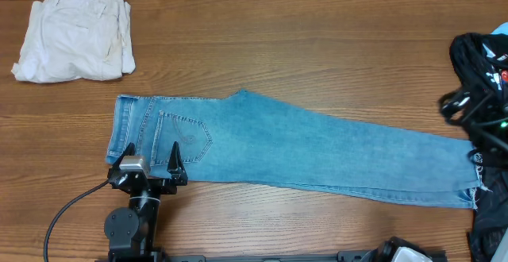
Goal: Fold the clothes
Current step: 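Lower the right gripper and pinch the frayed jeans hem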
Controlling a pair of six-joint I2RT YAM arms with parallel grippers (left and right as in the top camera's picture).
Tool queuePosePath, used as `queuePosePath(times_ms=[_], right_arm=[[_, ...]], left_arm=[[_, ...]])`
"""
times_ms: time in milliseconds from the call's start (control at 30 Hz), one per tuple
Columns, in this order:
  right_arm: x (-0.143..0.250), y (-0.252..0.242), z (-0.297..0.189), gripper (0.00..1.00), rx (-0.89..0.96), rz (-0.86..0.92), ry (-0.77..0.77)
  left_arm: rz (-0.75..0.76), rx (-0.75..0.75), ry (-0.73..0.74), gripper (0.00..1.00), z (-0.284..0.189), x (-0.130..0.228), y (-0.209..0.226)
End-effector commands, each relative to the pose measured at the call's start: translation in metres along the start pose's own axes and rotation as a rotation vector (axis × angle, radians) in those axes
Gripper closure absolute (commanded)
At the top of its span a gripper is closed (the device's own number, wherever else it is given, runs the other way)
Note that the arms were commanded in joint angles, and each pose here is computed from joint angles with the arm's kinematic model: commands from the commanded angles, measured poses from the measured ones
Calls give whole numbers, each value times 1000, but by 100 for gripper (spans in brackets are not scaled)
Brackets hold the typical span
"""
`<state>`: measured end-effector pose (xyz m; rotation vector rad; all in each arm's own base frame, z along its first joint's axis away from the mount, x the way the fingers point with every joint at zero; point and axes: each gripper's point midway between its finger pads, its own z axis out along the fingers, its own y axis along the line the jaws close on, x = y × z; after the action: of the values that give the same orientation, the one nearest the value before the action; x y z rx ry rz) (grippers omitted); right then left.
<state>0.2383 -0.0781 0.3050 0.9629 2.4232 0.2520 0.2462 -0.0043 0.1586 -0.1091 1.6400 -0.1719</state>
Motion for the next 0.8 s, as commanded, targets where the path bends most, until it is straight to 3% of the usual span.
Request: queuePosePath(times_ms=[0, 267, 467, 767], right_arm=[[-32, -58, 1, 0, 265, 39, -75], [-49, -140, 47, 0, 452, 198, 100], [-48, -149, 88, 0, 277, 141, 244], [-80, -187, 115, 0, 328, 155, 172]], left_arm=[[19, -3, -2, 0, 0, 0, 1], [19, -3, -3, 0, 0, 0, 1], [19, -3, -2, 0, 0, 0, 1], [19, -3, -2, 0, 0, 0, 1]])
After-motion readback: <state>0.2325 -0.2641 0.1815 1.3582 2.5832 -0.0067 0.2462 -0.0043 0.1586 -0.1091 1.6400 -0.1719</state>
